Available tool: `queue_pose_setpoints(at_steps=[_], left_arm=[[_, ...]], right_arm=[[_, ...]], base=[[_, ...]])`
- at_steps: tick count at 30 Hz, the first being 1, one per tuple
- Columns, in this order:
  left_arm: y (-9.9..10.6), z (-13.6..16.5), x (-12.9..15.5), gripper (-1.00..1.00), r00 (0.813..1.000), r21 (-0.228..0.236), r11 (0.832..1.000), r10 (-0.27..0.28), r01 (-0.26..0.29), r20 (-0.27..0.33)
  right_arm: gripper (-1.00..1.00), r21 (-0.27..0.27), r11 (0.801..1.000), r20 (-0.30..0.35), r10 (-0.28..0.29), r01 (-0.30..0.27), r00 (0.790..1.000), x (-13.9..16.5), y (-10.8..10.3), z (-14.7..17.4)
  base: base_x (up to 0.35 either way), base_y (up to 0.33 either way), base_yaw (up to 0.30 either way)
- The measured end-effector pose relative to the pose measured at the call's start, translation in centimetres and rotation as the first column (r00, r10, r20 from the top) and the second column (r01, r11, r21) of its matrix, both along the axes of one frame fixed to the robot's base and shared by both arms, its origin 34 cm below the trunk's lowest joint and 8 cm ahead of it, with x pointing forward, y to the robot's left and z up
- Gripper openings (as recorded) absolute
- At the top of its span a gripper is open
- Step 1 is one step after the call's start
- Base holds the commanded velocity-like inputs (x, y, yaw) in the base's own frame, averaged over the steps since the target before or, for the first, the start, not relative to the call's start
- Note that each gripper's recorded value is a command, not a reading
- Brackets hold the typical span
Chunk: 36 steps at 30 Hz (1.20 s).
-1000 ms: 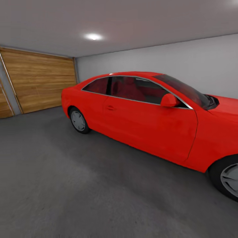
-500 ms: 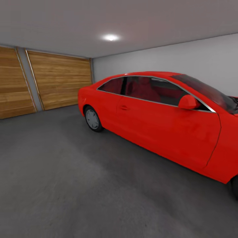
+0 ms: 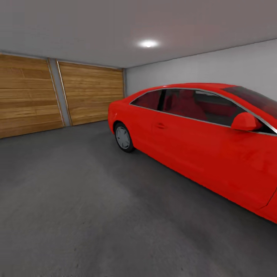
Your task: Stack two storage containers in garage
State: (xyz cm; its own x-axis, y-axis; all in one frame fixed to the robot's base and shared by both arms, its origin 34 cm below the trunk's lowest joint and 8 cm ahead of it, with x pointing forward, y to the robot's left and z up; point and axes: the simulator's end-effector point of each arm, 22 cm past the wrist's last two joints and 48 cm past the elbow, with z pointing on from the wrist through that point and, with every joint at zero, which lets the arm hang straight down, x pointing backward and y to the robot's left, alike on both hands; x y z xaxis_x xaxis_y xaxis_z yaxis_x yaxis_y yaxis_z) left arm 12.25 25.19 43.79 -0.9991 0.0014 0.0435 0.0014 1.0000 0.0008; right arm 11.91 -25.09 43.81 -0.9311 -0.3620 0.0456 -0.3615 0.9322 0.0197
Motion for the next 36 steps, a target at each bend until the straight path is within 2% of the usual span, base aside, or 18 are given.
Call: queue_pose_setpoints(at_steps=[36], left_arm=[[-0.02, 0.0, -0.06, 1.0, 1.0, 0.0, 1.0, 0.0, 0.0, -0.003]], right_arm=[[1.0, 0.001, 1.0, 0.003, 0.0, 0.0, 1.0, 0.14, 0.05, -0.01]], base=[[0.0, 0.0, 0.277]])
